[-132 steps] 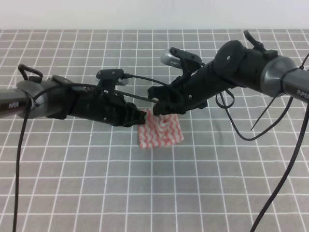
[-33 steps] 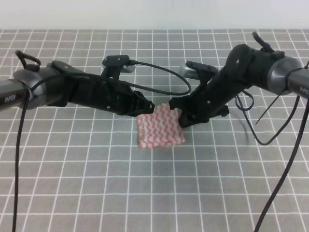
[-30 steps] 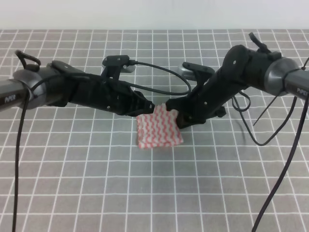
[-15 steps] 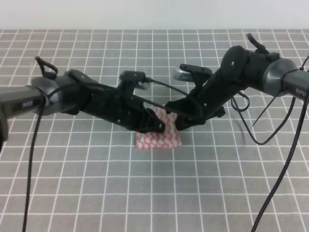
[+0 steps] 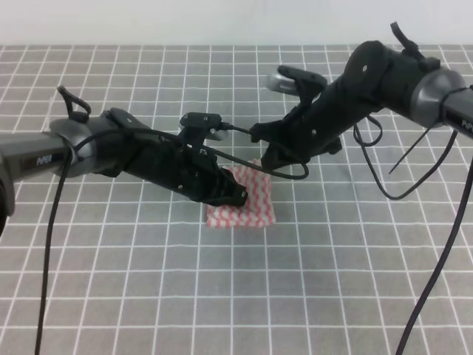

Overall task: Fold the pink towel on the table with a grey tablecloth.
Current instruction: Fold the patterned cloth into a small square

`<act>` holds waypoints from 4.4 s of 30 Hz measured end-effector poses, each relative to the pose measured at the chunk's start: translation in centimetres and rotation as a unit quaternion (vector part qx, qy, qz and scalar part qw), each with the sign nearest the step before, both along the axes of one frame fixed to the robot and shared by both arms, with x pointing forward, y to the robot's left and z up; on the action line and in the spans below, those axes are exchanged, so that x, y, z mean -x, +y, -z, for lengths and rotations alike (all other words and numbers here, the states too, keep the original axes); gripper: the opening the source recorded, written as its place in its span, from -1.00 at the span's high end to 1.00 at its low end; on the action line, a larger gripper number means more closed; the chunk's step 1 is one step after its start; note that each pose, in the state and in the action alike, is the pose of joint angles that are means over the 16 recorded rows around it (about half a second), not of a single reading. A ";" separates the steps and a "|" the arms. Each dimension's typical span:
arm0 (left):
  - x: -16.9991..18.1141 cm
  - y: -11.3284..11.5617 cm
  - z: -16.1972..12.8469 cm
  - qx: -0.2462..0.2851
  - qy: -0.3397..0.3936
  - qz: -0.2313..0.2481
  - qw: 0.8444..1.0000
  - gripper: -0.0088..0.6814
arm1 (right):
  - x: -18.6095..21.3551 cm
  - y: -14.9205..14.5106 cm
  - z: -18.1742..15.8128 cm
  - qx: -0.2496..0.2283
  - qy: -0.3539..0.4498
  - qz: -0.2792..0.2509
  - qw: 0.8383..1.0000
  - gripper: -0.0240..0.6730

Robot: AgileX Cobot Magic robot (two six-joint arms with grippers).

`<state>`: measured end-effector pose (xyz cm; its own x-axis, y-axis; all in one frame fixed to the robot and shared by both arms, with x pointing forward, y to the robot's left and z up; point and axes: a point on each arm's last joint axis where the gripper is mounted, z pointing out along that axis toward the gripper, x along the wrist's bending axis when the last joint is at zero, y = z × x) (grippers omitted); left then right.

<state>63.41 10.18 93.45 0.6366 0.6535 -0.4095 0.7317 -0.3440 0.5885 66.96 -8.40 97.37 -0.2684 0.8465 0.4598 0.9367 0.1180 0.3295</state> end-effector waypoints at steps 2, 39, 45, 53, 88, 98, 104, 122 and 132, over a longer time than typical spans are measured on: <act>0.0 0.1 -0.3 0.001 -0.004 -0.003 1.000 0.98 | -0.2 0.1 -0.2 -0.008 -0.003 0.003 1.000 0.93; -0.8 2.0 -2.6 -0.033 -0.046 -0.052 0.997 0.98 | -1.1 0.7 2.4 -0.050 0.020 0.004 0.999 0.94; 0.1 1.9 -3.3 -0.022 -0.019 -0.023 0.999 0.98 | -0.4 0.5 1.2 -0.049 0.031 -0.019 0.998 0.94; 0.9 1.7 -1.9 -0.030 0.039 0.008 0.999 0.98 | 0.7 0.5 0.4 -0.039 0.058 -0.055 0.996 0.94; 3.4 4.0 -9.2 -0.035 -0.095 -0.062 0.993 0.98 | 2.4 -2.6 -3.5 0.057 0.035 -0.076 0.995 0.94; 9.2 7.2 -12.8 -0.018 -0.193 -0.147 0.970 0.98 | 5.8 -4.7 -6.8 0.055 -0.029 -0.043 0.997 0.94; 14.3 9.6 -14.4 -0.001 -0.249 -0.193 0.949 0.98 | 9.0 -6.1 -9.3 0.026 -0.102 -0.005 0.994 0.94; 30.7 15.4 -13.8 0.069 -0.424 -0.211 0.878 0.98 | 23.8 -12.4 -13.8 -0.028 -0.337 0.057 0.939 0.94; 34.6 16.8 -9.6 0.097 -0.477 -0.220 0.845 0.98 | 31.4 -16.1 -10.5 -0.047 -0.441 0.106 0.890 0.94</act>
<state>28.85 27.00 103.06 0.4503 0.8925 0.0265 -0.0763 0.0089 0.9970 35.53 -24.46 107.91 -0.3980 0.8905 0.2206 0.3066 -0.0975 0.9468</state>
